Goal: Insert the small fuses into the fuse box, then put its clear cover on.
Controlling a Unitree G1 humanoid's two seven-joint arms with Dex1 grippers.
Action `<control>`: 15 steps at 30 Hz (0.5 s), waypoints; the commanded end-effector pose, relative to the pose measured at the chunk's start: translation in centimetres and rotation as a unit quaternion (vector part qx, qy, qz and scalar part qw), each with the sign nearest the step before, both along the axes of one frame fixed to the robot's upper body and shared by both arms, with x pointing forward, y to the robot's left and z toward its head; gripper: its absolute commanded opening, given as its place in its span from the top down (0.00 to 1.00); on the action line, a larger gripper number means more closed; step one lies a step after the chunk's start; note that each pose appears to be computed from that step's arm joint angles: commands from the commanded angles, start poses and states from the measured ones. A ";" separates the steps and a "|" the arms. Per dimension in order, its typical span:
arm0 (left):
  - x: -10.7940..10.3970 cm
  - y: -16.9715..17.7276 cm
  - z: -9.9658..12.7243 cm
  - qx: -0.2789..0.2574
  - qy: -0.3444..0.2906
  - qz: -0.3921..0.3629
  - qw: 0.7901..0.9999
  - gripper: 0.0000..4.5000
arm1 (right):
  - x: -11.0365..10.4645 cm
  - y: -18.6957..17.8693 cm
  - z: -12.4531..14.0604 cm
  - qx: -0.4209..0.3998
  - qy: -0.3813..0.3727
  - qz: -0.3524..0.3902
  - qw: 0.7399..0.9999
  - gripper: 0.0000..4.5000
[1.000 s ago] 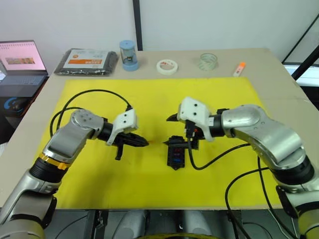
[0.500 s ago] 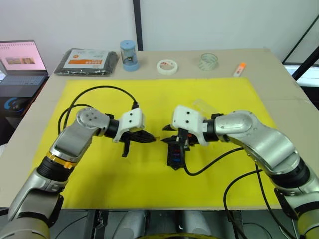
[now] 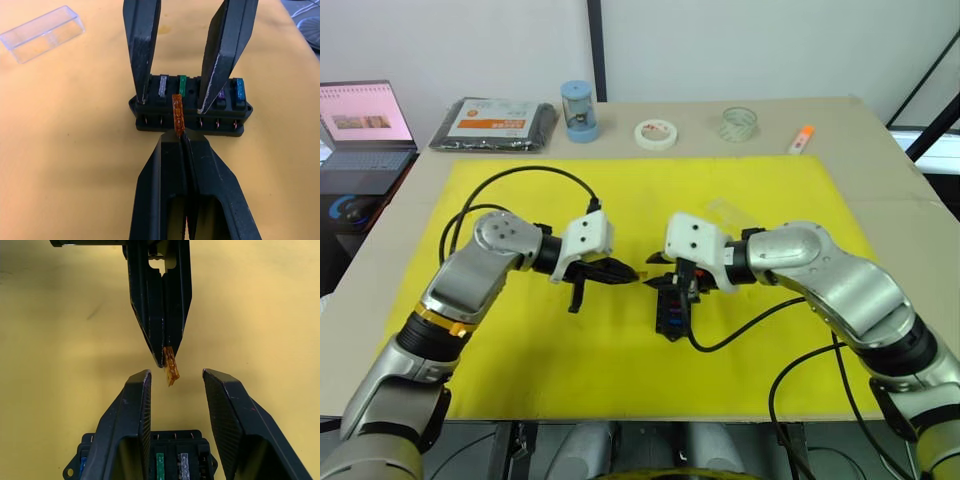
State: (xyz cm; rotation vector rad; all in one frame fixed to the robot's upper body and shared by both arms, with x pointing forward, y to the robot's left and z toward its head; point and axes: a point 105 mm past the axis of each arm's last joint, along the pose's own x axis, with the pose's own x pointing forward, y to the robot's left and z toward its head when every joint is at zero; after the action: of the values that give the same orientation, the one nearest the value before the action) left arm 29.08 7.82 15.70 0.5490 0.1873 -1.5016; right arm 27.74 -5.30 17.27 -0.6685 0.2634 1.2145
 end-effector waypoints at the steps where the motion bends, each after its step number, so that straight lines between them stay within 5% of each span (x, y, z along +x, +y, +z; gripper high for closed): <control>1: -0.1 -0.2 1.4 -0.015 -0.029 -0.011 0.999 1.00 | 0.0 0.3 0.9 0.010 -0.019 0.006 1.000 0.63; 4: -0.1 -0.2 1.1 -0.013 -0.029 -0.013 0.999 1.00 | 0.0 0.4 1.0 0.017 -0.018 0.005 1.000 0.75; 7: 0.0 -0.2 1.0 -0.011 -0.031 -0.015 0.999 1.00 | -0.1 0.5 1.1 0.021 -0.014 0.008 1.000 0.98; 15: -0.2 -0.1 0.5 0.004 -0.047 -0.029 0.999 1.00 | -0.3 0.7 1.3 0.026 -0.005 0.013 1.000 0.99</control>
State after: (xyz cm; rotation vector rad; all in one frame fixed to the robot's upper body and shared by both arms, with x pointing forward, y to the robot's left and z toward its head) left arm 29.07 7.88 15.64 0.6012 0.1396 -1.5171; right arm 27.45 -4.84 17.07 -0.6356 0.2780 1.2380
